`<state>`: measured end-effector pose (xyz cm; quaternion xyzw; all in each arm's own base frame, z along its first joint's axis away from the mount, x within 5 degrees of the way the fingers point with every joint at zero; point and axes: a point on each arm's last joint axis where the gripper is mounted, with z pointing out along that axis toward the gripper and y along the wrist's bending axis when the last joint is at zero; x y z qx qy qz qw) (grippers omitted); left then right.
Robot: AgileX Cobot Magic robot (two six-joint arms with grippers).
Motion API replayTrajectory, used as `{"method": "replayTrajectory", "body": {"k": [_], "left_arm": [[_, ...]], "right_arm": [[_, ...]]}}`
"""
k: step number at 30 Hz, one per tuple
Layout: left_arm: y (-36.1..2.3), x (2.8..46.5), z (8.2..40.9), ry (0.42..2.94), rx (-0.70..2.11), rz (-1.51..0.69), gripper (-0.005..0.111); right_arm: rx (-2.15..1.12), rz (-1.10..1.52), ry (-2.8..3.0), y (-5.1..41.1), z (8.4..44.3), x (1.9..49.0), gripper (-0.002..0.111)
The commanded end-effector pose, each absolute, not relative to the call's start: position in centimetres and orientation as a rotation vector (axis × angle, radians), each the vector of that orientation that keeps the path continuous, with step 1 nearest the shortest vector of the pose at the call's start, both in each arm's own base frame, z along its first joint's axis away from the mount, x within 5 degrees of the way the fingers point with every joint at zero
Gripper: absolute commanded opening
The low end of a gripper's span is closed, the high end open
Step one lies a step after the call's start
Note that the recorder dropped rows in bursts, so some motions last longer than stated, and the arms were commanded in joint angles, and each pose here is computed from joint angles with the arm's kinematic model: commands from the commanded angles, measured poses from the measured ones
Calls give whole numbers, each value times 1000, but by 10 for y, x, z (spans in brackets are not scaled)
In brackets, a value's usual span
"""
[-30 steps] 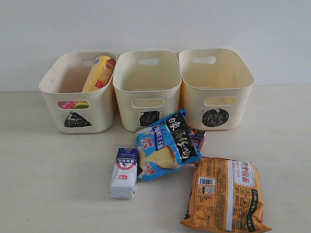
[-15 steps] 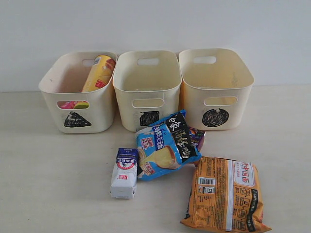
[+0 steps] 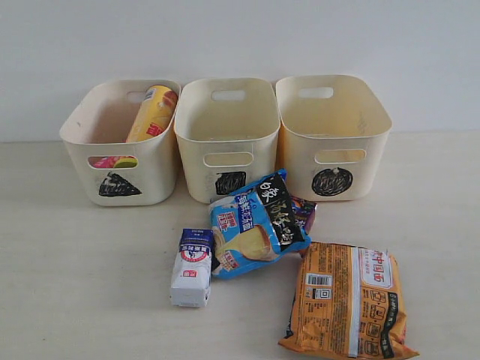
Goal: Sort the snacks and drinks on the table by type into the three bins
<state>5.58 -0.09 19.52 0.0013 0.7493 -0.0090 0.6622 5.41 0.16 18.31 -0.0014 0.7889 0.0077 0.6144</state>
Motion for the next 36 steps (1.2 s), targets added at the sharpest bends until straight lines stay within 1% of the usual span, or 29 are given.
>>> {"method": "replayTrajectory", "body": {"k": [1, 5, 30, 32, 36], "left_arm": [[0, 55, 191, 1729, 20, 5, 4], [-1, 55, 187, 1774, 16, -1, 4], [-1, 55, 187, 1768, 16, -1, 4], [-1, 55, 187, 1768, 16, -1, 4], [-1, 55, 187, 1768, 16, -1, 4]], "right_arm": [[2, 7, 1803, 1, 184, 54, 0], [2, 7, 1803, 1, 184, 54, 0], [-14, -10, 1804, 1, 184, 54, 0], [-59, -57, 1785, 0, 186, 54, 0], [-11, -21, 1647, 0, 198, 56, 0]]}}
